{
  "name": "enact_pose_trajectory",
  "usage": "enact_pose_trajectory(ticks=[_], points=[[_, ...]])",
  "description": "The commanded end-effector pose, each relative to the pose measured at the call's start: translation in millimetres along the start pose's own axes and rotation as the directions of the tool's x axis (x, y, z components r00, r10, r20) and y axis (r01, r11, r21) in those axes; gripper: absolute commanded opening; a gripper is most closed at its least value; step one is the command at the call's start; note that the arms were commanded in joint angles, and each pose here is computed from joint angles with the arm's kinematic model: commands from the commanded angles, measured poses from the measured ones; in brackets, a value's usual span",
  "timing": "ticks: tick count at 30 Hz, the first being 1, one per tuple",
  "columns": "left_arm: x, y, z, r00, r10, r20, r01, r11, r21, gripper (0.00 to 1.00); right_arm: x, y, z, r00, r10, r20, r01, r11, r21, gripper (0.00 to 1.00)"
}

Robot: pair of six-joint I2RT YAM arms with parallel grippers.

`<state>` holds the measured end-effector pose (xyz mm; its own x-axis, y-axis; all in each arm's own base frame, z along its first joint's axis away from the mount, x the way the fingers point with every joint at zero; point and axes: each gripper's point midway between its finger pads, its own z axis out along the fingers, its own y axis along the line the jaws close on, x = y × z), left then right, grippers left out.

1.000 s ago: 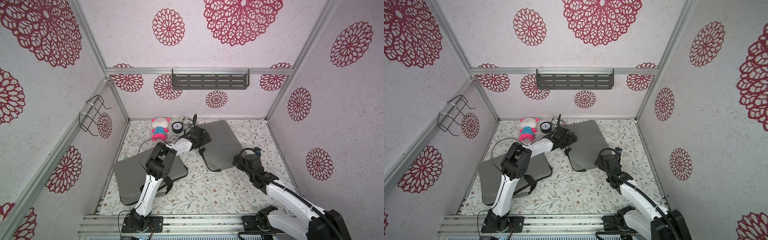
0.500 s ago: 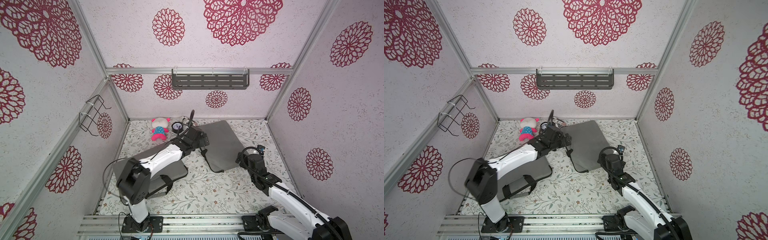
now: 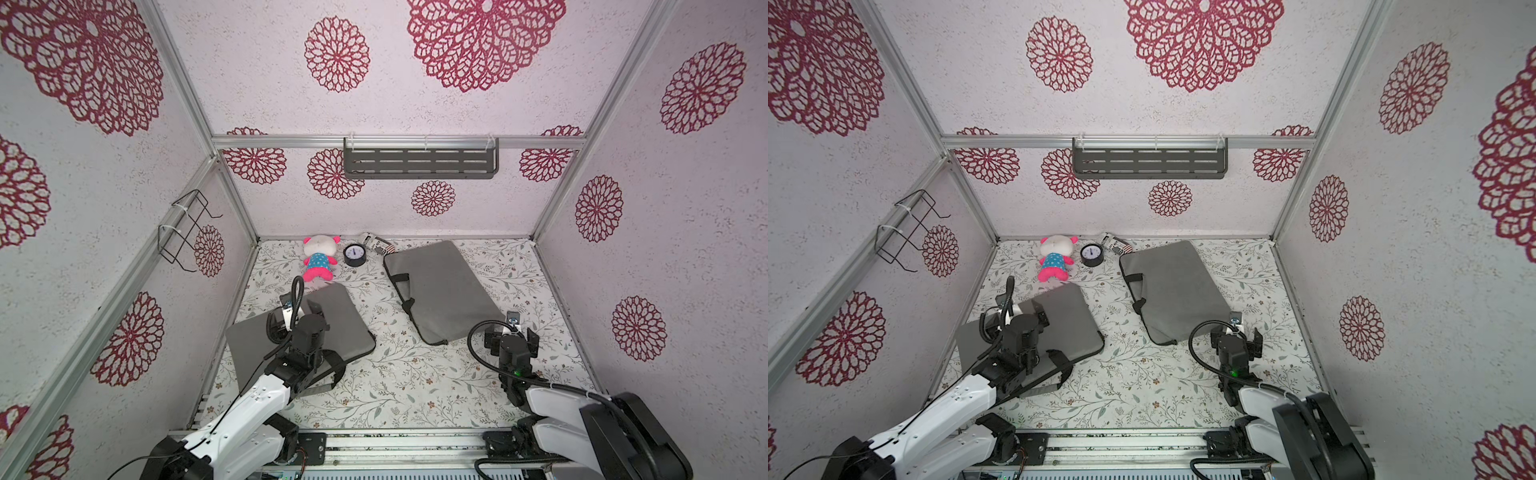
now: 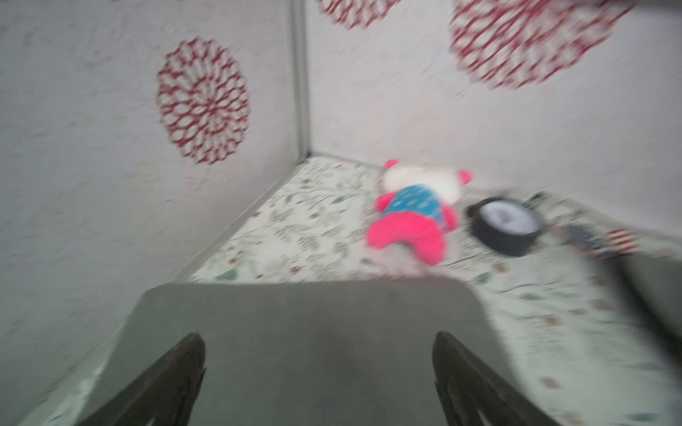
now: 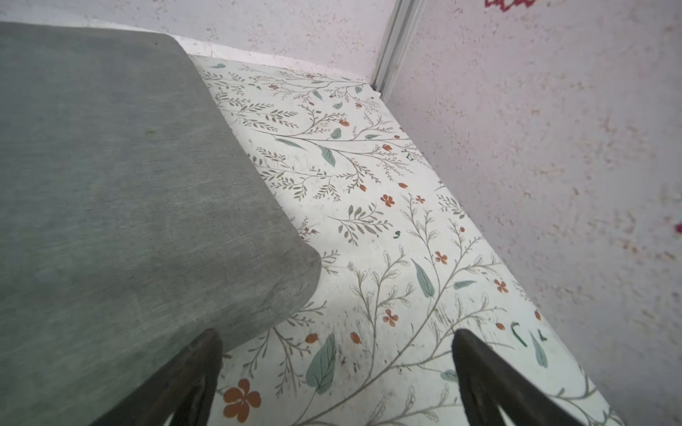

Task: Put the mouse into the laptop bag
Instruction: Reset both arms

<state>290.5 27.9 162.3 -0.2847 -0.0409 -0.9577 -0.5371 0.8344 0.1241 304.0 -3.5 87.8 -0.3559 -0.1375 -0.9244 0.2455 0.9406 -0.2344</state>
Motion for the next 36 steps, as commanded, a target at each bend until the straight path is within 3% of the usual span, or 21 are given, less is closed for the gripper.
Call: enact_pose_trajectory(ticks=[1, 4, 7, 9, 14, 16, 18, 21, 22, 23, 36], points=[[-38.4, 27.4, -0.3, 0.992, -0.014, 0.125, 0.023, 0.997, -0.073, 0.98, -62.6, -2.5, 0.2, 0.971, 0.03, 0.236, -0.031, 1.0, 0.001, 0.99], [-22.1, 49.2, 8.4, 0.976, -0.063, 0.206, 0.086, 0.991, -0.103, 0.98, -67.0, 2.2, 6.5, 0.965, 0.033, 0.262, -0.024, 0.999, -0.039, 0.99], [-7.7, 55.5, 29.8, 0.959, -0.179, 0.221, 0.189, 0.982, -0.027, 0.98, -60.8, 5.0, 19.6, 0.957, 0.096, 0.274, -0.065, 0.991, -0.119, 0.99], [-7.7, 57.7, 41.3, 0.952, -0.205, 0.226, 0.219, 0.975, -0.041, 0.98, -53.5, -16.5, 29.9, 0.944, 0.172, 0.282, -0.163, 0.985, -0.058, 0.98], [-10.1, 28.4, 66.9, 0.952, -0.197, 0.235, 0.175, 0.978, 0.111, 0.98, -45.8, -6.9, 60.1, 0.976, 0.173, 0.129, -0.161, 0.982, -0.098, 0.99], [4.6, 15.8, 89.6, 0.966, -0.178, 0.189, 0.152, 0.978, 0.144, 0.98, -45.6, -8.7, 62.7, 0.976, 0.182, 0.123, -0.17, 0.98, -0.102, 0.99], [-1.8, 7.3, 99.6, 0.961, -0.142, 0.238, 0.107, 0.982, 0.153, 0.98, -45.8, -9.1, 62.5, 0.975, 0.182, 0.128, -0.17, 0.98, -0.101, 0.99], [7.8, 12.0, 123.4, 0.989, -0.147, 0.033, 0.143, 0.986, 0.088, 0.98, -46.1, -9.4, 62.8, 0.975, 0.182, 0.125, -0.17, 0.98, -0.101, 0.99], [6.8, 12.0, 131.8, 0.99, -0.136, 0.03, 0.134, 0.989, 0.067, 0.98, -46.2, -9.4, 62.7, 0.975, 0.182, 0.127, -0.169, 0.98, -0.101, 0.99], [4.4, 8.0, 128.3, 0.992, -0.111, 0.064, 0.107, 0.992, 0.064, 0.98, -46.3, -9.7, 62.7, 0.975, 0.182, 0.129, -0.17, 0.98, -0.1, 0.99], [4.6, 5.5, 127.0, 0.993, -0.102, 0.059, 0.098, 0.993, 0.073, 0.98, -45.7, -9.0, 63.4, 0.976, 0.177, 0.124, -0.165, 0.981, -0.1, 0.99]])
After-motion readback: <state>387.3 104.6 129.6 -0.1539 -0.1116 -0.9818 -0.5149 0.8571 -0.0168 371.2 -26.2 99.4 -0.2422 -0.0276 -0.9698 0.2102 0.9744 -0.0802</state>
